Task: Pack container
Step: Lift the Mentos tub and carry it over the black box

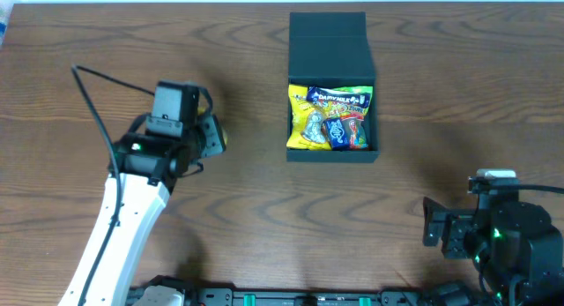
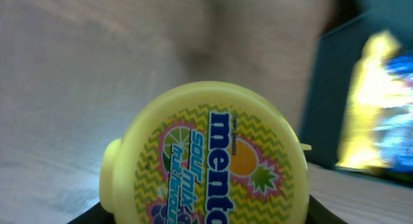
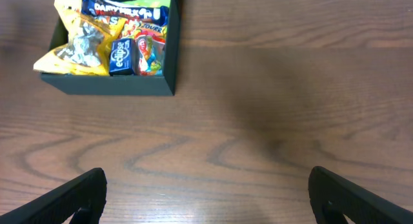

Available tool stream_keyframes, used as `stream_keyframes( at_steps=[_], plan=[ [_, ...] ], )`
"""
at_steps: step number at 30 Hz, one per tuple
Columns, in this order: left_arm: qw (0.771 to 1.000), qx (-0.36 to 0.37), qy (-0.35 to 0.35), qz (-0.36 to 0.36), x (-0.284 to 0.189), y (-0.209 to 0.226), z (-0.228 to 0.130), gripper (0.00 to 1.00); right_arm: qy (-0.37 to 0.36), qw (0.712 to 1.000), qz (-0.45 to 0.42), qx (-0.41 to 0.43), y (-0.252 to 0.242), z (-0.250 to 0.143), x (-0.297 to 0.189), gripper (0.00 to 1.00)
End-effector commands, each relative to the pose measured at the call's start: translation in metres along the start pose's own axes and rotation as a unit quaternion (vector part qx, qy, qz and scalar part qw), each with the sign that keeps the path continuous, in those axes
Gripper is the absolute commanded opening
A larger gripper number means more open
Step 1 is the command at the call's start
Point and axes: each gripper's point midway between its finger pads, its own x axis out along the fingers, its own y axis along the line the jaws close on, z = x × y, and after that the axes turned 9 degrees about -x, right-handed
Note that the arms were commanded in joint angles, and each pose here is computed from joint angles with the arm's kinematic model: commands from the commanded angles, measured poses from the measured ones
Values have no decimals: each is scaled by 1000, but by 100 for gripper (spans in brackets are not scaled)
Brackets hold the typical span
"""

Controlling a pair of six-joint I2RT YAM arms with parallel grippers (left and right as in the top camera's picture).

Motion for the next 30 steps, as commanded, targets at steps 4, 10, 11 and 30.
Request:
stream_keyframes(
  at_steps=[4, 10, 11, 30],
  plan=[
    [995, 56, -12, -80, -43, -61, 19, 6, 1, 1000, -2, 10, -1, -1, 1, 99],
    [987, 103, 51, -115, -28, -112, 10, 6, 1, 1000, -2, 10, -1, -1, 1, 99],
    [984, 109, 69, -123, -23, -122, 7, 6, 1, 1000, -2, 10, -1, -1, 1, 99],
    [905, 247, 260, -228, 23, -257, -69, 6, 2, 1000, -2, 13, -1, -2, 1, 99]
  ],
)
